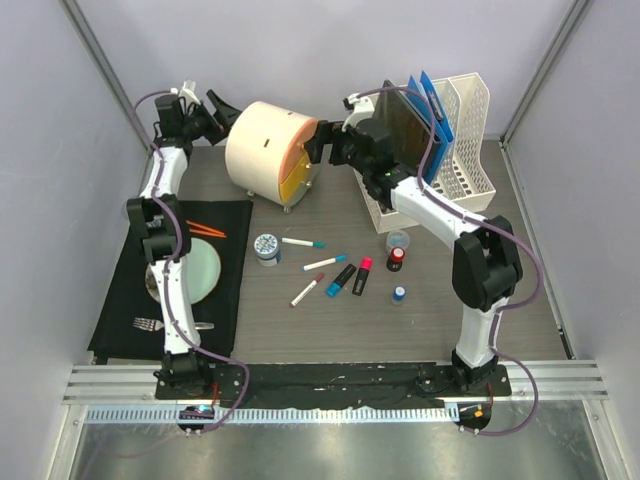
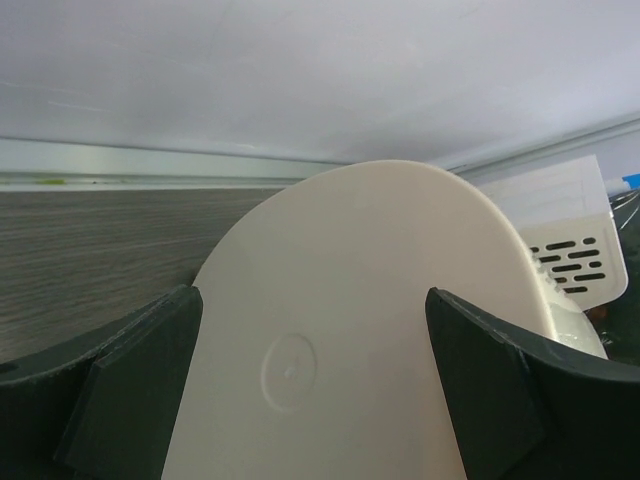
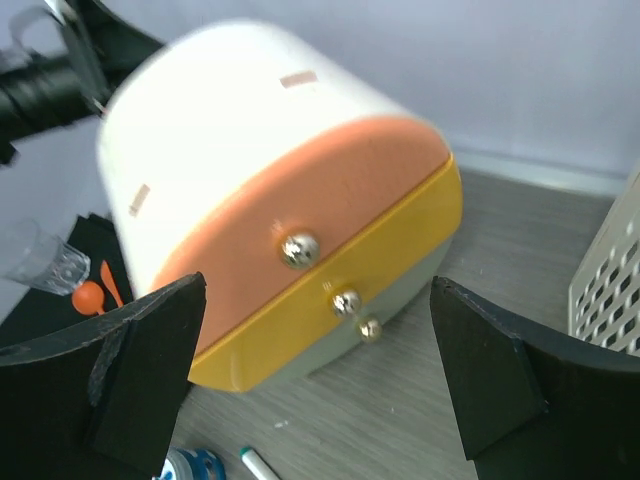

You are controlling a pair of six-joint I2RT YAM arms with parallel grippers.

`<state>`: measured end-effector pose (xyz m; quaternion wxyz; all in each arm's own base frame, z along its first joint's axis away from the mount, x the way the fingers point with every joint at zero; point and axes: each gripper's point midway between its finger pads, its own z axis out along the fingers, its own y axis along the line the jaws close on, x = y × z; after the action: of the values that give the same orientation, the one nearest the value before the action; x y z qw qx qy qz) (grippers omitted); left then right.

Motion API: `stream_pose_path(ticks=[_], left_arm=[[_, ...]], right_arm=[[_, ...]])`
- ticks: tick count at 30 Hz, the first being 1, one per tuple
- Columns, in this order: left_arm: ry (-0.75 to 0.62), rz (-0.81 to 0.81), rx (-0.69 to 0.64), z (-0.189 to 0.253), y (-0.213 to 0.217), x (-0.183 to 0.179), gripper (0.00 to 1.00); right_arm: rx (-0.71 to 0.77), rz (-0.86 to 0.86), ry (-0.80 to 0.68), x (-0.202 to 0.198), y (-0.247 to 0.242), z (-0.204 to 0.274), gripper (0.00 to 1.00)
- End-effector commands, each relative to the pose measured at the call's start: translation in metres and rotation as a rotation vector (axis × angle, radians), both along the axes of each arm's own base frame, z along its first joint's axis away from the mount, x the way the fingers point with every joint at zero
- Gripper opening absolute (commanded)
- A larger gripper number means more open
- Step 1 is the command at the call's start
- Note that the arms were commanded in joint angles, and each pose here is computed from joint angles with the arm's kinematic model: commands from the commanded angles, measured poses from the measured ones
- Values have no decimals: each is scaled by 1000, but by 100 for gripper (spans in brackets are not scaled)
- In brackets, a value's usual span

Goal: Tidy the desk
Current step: Move the storage box to the corner of the board.

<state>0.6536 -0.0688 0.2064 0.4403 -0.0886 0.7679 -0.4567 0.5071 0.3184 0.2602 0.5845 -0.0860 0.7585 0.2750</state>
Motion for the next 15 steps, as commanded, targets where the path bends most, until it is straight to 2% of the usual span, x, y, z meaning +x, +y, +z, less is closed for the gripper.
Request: stream_pose_path(ticks=[1, 4, 5, 7, 8, 9, 10, 12, 13, 15], left_arm=[[-67, 6, 52, 37, -4, -12, 100], [-97, 94, 133, 54, 12, -13, 100], [-92, 126, 153, 53, 18, -14, 100], [-143, 178, 191, 76, 26, -18, 100], [-134, 227, 211, 73, 34, -18, 100], [-156, 248, 224, 82, 38, -20, 100], [-171, 270, 248, 87, 43, -21, 100], [-197, 342, 278, 107, 53, -30, 100], [-175, 360, 293, 99, 57, -35, 100], [-218, 429, 297, 128, 64, -51, 100]], right_arm=[[55, -50, -218, -4, -17, 97, 100], [44, -71, -213, 8, -16, 105, 100], [23, -54, -186, 16, -9, 90, 100], [21, -48, -178, 26, -4, 98, 100], [21, -50, -167, 32, -3, 95, 99], [20, -44, -140, 41, 3, 79, 100], [38, -48, -161, 46, 4, 91, 100], [45, -19, -128, 57, 13, 72, 100], [71, -17, -154, 63, 11, 91, 100], [84, 4, -131, 76, 17, 85, 100]])
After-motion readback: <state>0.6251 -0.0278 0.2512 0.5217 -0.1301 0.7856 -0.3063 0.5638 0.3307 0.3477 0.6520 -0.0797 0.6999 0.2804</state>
